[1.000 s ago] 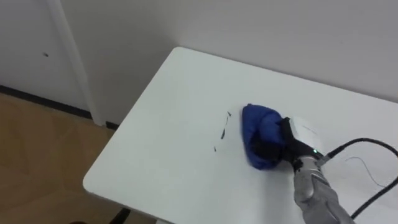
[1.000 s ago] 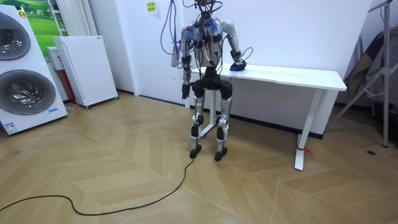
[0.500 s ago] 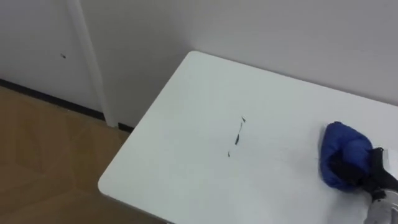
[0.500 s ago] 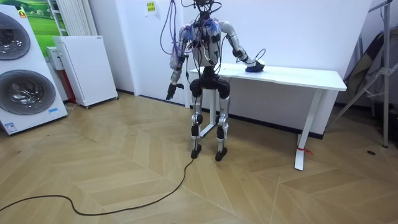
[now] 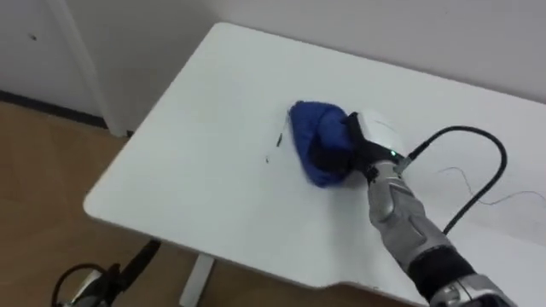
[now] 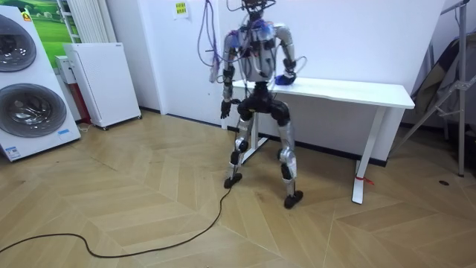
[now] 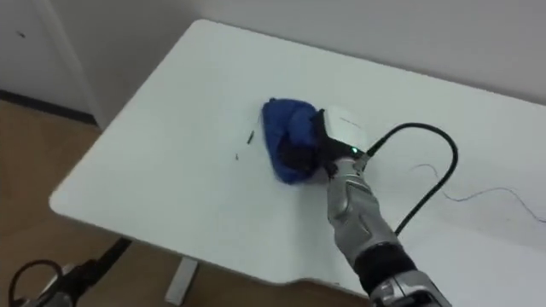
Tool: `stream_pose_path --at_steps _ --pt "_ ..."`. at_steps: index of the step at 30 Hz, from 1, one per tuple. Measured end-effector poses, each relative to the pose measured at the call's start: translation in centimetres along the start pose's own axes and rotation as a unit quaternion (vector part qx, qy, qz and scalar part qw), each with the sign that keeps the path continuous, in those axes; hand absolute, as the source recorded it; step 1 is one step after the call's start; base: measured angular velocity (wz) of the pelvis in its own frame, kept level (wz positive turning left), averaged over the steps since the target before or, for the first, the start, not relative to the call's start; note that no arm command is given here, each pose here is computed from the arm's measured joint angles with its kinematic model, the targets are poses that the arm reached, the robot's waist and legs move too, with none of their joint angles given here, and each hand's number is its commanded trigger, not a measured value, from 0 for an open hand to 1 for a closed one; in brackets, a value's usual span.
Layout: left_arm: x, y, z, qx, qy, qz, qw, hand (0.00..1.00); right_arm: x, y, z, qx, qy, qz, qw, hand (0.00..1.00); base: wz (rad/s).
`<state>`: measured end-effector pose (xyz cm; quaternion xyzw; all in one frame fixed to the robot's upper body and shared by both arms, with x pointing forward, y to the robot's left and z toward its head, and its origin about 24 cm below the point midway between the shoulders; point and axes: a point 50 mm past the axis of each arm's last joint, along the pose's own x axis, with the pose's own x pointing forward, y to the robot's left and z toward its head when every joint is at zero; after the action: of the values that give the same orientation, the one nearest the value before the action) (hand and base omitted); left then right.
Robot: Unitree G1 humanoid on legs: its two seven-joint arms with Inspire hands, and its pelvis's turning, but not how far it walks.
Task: Wipe table
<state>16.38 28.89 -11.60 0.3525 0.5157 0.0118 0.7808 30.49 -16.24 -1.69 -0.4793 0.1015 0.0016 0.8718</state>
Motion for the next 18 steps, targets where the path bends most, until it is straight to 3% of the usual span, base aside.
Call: stream_pose_path --at_steps 3,5,9,14,18 --pt "-0.3 -0.7 -2.4 0.002 0.028 -0.007 1.0 0.0 -2.2 -0.1 -5.0 0.011 0.054 -0.014 0.998 1.0 0.9" --pt "-0.8 -0.9 -5.4 -0.007 0.066 -0.009 0.998 0.0 -4.4 -2.1 -10.3 -0.005 0.12 -0.044 0.992 1.0 0.48" --pt "-1.1 -1.1 -6.8 -0.004 0.093 -0.014 0.996 0.0 -6.7 -4.1 -14.5 -0.011 0.193 -0.082 0.978 1.0 0.25" --pt "-0.6 -2.5 -3.1 -0.02 0.049 -0.029 0.998 0.0 -4.7 -3.2 -11.5 -0.01 0.191 -0.078 0.978 1.0 -0.23" --pt "-0.4 -3.7 -0.6 -0.04 0.027 -0.04 0.998 0.0 -1.6 -1.5 -2.9 -0.072 0.057 -0.018 0.996 1.0 -0.82"
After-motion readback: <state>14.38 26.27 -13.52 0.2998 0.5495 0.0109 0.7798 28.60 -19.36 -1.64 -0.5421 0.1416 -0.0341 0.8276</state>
